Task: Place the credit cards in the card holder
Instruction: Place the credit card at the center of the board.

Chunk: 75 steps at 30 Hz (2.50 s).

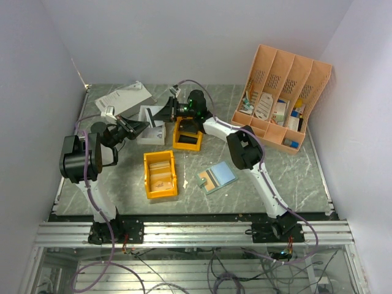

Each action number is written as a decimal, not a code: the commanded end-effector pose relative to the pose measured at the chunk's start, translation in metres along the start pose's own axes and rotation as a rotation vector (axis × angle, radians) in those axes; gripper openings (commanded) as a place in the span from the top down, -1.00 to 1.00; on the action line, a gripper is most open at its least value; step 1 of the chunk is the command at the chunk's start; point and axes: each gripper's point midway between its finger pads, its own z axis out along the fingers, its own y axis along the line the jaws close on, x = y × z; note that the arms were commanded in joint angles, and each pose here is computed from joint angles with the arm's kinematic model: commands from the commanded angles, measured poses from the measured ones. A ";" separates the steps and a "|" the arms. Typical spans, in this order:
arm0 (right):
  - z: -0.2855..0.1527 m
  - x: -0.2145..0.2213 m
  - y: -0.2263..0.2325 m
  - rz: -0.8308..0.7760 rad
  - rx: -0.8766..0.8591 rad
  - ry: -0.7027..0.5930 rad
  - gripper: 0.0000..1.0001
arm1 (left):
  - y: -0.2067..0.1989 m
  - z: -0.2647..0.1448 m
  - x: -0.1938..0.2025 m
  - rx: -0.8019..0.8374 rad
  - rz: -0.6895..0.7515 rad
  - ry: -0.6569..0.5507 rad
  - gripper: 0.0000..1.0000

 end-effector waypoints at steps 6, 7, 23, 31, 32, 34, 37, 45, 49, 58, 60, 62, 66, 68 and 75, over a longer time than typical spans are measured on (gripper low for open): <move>0.001 0.006 -0.016 0.016 0.007 -0.005 1.00 | -0.013 0.006 -0.001 0.050 0.064 0.026 0.65; 0.001 0.006 -0.016 0.017 0.007 -0.005 1.00 | -0.013 0.006 -0.001 0.050 0.067 0.028 0.64; 0.000 0.009 -0.021 0.027 0.020 0.001 0.69 | -0.012 0.007 -0.001 0.055 0.059 0.028 0.86; 0.000 0.007 -0.025 0.009 0.050 0.004 0.28 | -0.007 -0.005 -0.014 0.040 0.047 -0.029 0.86; 0.000 0.007 -0.026 0.006 0.054 0.004 0.26 | -0.007 -0.005 -0.015 0.035 0.046 -0.033 0.86; 0.000 0.006 -0.025 -0.003 0.060 0.005 0.23 | -0.005 -0.007 -0.018 0.027 0.046 -0.042 0.86; 0.000 0.005 -0.028 -0.016 0.080 0.004 0.27 | -0.002 -0.009 -0.020 0.015 0.045 -0.050 0.86; 0.001 0.006 -0.033 -0.021 0.095 0.006 1.00 | 0.001 -0.014 -0.026 -0.005 0.041 -0.077 0.86; 0.001 0.002 -0.020 -0.066 0.063 0.017 1.00 | -0.003 -0.017 -0.033 -0.003 0.052 -0.089 0.86; 0.002 -0.010 0.009 -0.222 0.045 0.042 0.11 | -0.015 -0.024 -0.044 0.005 0.080 -0.100 0.86; 0.001 -0.011 0.011 -0.231 0.046 0.044 0.07 | -0.018 -0.026 -0.044 0.012 0.083 -0.103 0.86; 0.000 -0.009 0.012 -0.239 0.048 0.053 0.02 | -0.021 -0.028 -0.046 0.016 0.084 -0.108 0.86; -0.005 -0.009 0.018 -0.314 0.065 0.088 -0.04 | -0.026 -0.037 -0.054 0.010 0.091 -0.126 0.87; -0.010 -0.012 0.023 -0.398 0.082 0.104 -0.04 | -0.028 -0.043 -0.058 0.005 0.094 -0.136 0.86; -0.034 -0.014 0.061 -0.722 0.170 0.167 -0.02 | -0.038 -0.058 -0.060 -0.039 0.120 -0.134 0.86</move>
